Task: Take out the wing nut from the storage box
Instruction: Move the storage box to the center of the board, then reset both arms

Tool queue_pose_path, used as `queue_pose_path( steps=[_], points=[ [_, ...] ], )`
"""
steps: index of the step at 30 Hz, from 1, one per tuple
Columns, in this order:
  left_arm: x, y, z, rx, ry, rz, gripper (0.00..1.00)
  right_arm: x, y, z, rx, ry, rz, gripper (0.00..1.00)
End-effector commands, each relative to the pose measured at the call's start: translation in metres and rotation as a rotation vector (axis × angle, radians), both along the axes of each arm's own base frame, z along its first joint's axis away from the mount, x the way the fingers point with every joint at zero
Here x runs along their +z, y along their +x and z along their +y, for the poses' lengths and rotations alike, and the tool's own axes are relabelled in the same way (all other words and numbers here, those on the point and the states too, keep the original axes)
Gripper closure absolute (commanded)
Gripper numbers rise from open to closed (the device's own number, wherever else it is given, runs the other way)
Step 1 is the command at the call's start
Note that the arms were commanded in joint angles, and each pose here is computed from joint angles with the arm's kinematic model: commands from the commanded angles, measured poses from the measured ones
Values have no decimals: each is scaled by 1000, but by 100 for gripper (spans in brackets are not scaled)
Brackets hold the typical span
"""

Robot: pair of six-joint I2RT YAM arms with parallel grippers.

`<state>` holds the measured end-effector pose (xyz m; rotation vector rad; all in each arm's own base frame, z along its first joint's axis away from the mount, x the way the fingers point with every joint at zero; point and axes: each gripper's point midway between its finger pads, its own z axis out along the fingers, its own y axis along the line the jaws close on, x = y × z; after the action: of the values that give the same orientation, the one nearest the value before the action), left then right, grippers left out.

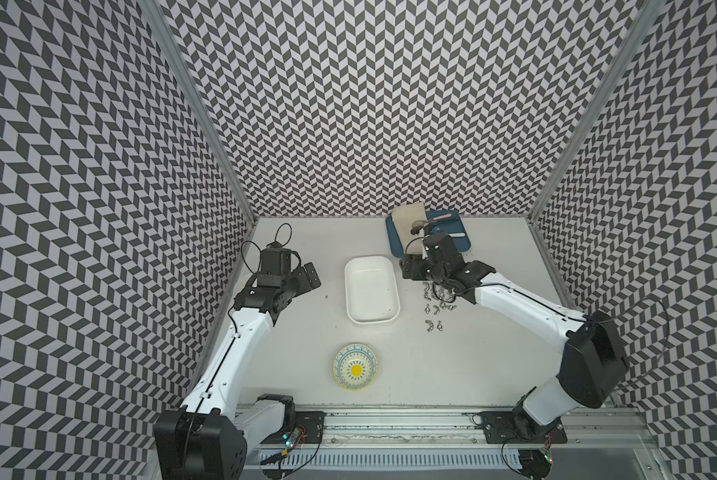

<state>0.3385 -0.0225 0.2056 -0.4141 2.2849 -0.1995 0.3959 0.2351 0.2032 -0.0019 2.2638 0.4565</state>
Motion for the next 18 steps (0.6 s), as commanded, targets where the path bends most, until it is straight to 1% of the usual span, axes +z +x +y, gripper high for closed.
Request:
queue_pose_path(
  steps=[1, 4, 6, 7, 8, 10, 11, 13, 15, 16, 18],
  points=[
    [27, 21, 15, 33, 87, -130, 0, 1, 19, -65, -152, -50, -66, 1],
    [27, 29, 26, 77, 144, -158, 0, 6, 24, -119, -308, -45, -129, 0],
    [25, 34, 36, 124, 183, -194, 0, 9, 22, -155, -414, -55, -206, 0],
    [23, 35, 40, 136, 201, -211, 0, 13, 21, -167, -435, -70, -256, 0],
    [22, 37, 43, 148, 226, -238, 0, 14, 19, -179, -446, -110, -305, 0],
    [19, 38, 50, 168, 274, -291, 0, 14, 13, -202, -488, -231, -381, 0],
    [18, 38, 52, 169, 296, -318, 0, 12, 12, -213, -493, -284, -398, 0],
    [10, 36, 54, 162, 332, -356, 0, 2, 12, -234, -527, -310, -375, 0],
    [-5, 35, 59, 176, 368, -357, 0, -11, 12, -253, -556, -287, -340, 0],
    [-13, 33, 62, 191, 383, -353, 0, -16, 9, -263, -596, -273, -343, 0],
    [-21, 29, 62, 187, 397, -389, 0, -23, 0, -275, -645, -238, -388, 0]
  ],
)
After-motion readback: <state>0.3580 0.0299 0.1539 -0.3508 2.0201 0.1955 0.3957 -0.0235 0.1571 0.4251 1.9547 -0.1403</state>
